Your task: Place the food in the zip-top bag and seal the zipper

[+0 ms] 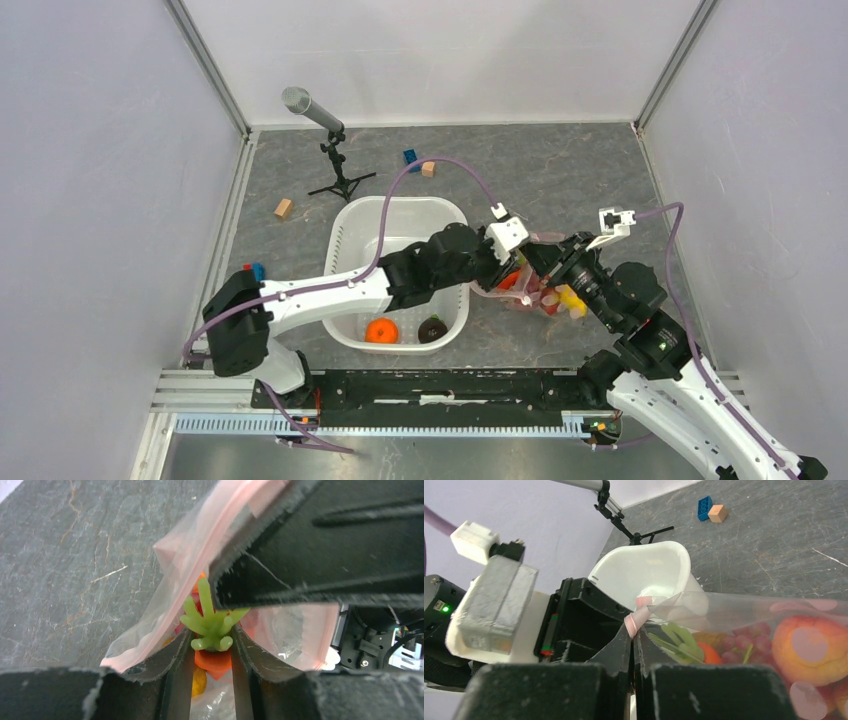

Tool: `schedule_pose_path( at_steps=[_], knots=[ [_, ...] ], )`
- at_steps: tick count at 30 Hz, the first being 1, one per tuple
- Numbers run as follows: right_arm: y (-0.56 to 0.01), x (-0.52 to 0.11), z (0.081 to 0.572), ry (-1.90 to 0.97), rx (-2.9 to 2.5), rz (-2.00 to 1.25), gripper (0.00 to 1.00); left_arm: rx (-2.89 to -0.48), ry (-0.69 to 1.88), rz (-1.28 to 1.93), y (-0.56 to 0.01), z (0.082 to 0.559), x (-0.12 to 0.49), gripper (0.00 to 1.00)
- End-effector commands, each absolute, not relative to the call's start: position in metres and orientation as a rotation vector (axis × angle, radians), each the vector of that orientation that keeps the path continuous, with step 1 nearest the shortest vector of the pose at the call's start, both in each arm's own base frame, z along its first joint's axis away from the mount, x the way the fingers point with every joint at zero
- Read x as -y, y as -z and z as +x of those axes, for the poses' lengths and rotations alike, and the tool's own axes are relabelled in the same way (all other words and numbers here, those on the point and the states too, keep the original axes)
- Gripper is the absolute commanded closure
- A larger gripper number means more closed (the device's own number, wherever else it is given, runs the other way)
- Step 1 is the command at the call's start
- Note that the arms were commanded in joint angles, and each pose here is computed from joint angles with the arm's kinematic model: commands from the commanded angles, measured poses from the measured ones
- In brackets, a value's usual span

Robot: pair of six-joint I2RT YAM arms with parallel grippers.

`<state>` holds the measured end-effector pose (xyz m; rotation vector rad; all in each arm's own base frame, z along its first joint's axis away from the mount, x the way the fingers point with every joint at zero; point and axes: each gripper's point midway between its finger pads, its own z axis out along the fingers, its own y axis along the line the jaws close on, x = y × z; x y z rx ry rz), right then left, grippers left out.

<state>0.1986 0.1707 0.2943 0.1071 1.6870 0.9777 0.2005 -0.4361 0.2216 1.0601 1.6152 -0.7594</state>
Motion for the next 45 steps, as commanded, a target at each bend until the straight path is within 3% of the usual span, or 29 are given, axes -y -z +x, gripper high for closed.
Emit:
schedule_pose_path(
  at_steps=[1, 8, 11, 16, 26, 30, 32, 36, 45],
  knots=[
    [-0.350, -0.177, 0.185, -1.110, -1.521, 0.053, 0.98, -1.776, 0.670, 1.025, -0.193, 0.216, 0.431, 0.63],
    [-0.352, -0.171, 0.183, -1.103, -1.514, 0.079, 0.99, -1.874, 0.595, 0.954, -0.176, 0.234, 0.433, 0.57],
    [-0.349, -0.167, 0.185, -1.086, -1.519, 0.100, 0.99, -1.880, 0.601, 0.922, -0.180, 0.238, 0.439, 0.50],
    [-0.335, -0.147, 0.198, -0.962, -1.537, 0.198, 0.98, -1.725, 0.861, 1.088, -0.209, 0.197, 0.451, 0.36],
    [-0.327, -0.128, 0.218, -0.754, -1.577, 0.240, 0.98, -1.492, 0.957, 0.980, -0.297, 0.161, 0.382, 0.17],
    [-0.322, -0.131, 0.223, -0.738, -1.592, 0.233, 0.98, -1.450, 0.884, 0.834, -0.322, 0.168, 0.343, 0.06],
    [-0.328, -0.134, 0.221, -0.768, -1.566, 0.217, 0.98, -1.513, 0.770, 0.755, -0.311, 0.181, 0.318, 0.00],
    [-0.332, -0.135, 0.217, -0.797, -1.542, 0.199, 0.98, -1.752, 0.570, 0.602, -0.252, 0.199, 0.264, 0.00],
    [-0.319, -0.142, 0.213, -0.840, -1.573, 0.195, 0.97, -2.369, 0.377, 0.147, -0.139, 0.178, 0.177, 0.00]
  ],
)
